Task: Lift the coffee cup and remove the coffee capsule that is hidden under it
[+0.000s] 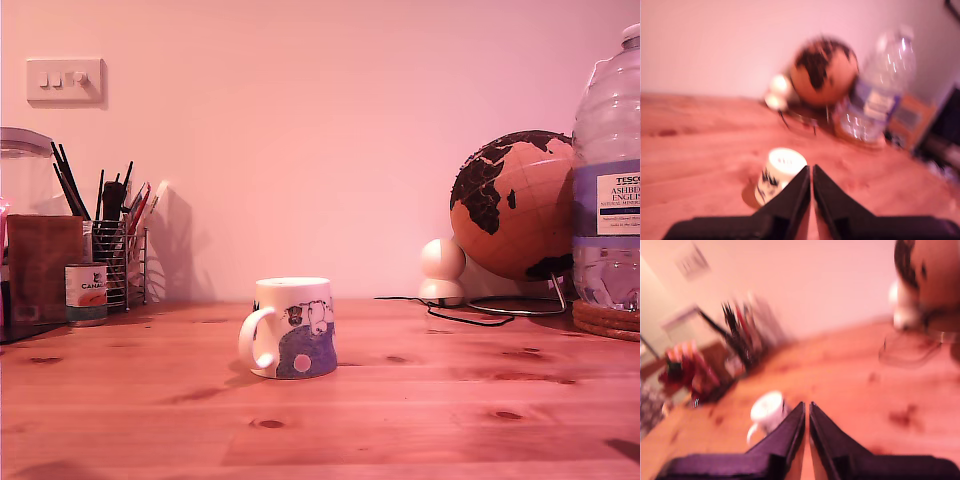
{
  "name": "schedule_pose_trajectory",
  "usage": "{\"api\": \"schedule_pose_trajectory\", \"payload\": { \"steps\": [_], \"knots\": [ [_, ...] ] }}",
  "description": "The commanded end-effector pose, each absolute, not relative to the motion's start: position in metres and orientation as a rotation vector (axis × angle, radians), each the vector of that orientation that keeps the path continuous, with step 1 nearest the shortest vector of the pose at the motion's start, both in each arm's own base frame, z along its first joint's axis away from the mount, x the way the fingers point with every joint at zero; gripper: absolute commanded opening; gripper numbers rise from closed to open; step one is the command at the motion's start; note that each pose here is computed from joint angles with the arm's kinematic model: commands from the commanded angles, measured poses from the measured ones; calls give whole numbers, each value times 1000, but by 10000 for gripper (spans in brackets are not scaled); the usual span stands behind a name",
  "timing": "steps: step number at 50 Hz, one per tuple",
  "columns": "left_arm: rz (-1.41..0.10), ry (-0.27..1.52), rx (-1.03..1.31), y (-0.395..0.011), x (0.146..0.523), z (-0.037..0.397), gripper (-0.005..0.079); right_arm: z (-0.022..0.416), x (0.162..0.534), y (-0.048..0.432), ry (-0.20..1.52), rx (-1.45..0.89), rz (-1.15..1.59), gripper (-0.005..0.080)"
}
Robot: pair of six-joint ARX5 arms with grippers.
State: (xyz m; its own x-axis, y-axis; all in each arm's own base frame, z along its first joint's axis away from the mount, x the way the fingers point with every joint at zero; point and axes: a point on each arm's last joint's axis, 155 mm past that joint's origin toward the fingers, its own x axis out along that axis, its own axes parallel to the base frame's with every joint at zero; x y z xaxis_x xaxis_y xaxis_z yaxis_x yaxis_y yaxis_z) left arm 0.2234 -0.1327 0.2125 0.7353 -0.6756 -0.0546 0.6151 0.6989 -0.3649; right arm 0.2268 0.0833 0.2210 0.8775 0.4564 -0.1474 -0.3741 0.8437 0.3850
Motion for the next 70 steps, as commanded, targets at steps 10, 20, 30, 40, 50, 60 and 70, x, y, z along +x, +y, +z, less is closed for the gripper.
{"api": "schedule_pose_trajectory", "payload": {
  "steps": [10,20,30,40,50,60,70],
  "knots": [
    [-824,272,-282,-162,237,223,-19,225,241,98,380,306,491,-12],
    [-933,400,-262,-199,248,216,-2,216,257,116,471,278,550,-12],
    [-997,449,-185,-233,267,217,383,197,271,128,558,256,576,-12],
    [-893,593,-77,-249,295,199,423,191,289,127,571,222,551,-12],
    [-793,743,74,-262,315,172,476,187,298,125,576,195,539,-12],
    [-738,873,179,-271,326,144,529,185,306,126,567,169,545,-11],
    [-664,1010,250,-263,330,106,529,179,316,126,586,145,536,-10]
  ]
}}
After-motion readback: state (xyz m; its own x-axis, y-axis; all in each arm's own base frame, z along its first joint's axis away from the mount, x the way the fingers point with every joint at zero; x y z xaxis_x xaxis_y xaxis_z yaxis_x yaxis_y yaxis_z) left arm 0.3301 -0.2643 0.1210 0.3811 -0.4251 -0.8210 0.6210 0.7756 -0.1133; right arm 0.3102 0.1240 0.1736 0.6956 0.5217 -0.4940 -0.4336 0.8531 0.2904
